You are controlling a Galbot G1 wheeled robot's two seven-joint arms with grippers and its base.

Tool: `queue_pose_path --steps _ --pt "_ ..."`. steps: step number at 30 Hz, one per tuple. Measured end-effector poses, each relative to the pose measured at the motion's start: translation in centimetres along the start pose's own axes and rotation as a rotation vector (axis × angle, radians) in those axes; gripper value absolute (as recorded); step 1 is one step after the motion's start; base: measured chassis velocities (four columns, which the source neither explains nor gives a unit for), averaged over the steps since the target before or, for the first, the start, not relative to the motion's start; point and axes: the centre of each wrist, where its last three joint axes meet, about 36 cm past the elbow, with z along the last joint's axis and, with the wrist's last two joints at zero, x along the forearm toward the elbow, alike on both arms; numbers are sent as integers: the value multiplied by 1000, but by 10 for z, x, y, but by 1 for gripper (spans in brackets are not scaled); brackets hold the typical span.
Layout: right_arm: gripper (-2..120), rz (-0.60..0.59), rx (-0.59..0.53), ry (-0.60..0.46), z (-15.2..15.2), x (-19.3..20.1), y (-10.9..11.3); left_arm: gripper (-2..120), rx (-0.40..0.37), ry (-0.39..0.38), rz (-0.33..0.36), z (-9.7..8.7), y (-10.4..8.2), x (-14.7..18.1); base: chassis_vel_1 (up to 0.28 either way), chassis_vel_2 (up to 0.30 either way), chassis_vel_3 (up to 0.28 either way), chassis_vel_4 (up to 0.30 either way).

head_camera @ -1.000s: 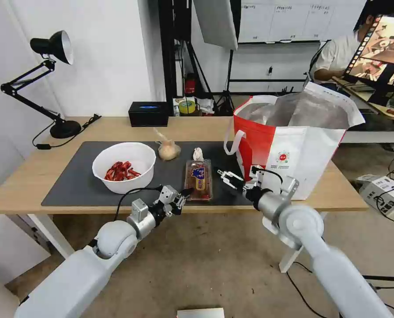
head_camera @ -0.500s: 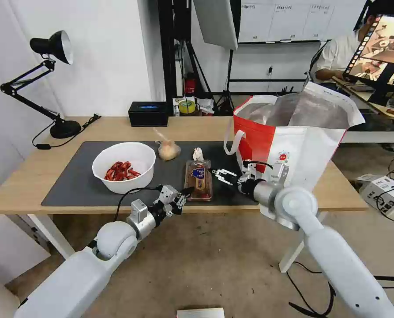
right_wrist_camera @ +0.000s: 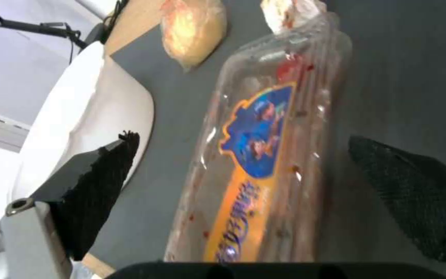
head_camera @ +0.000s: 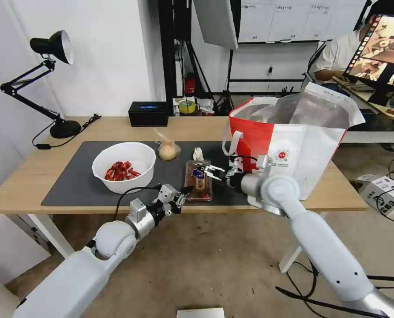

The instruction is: Pick up the trash from the table and place it into the takeout bag.

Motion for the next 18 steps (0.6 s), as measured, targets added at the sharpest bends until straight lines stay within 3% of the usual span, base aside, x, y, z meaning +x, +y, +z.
queue_pose_path --steps 18 --pt "100 45 28 86 4 -38 14 0 3 -20 2 0 -1 3 0 0 0 0"
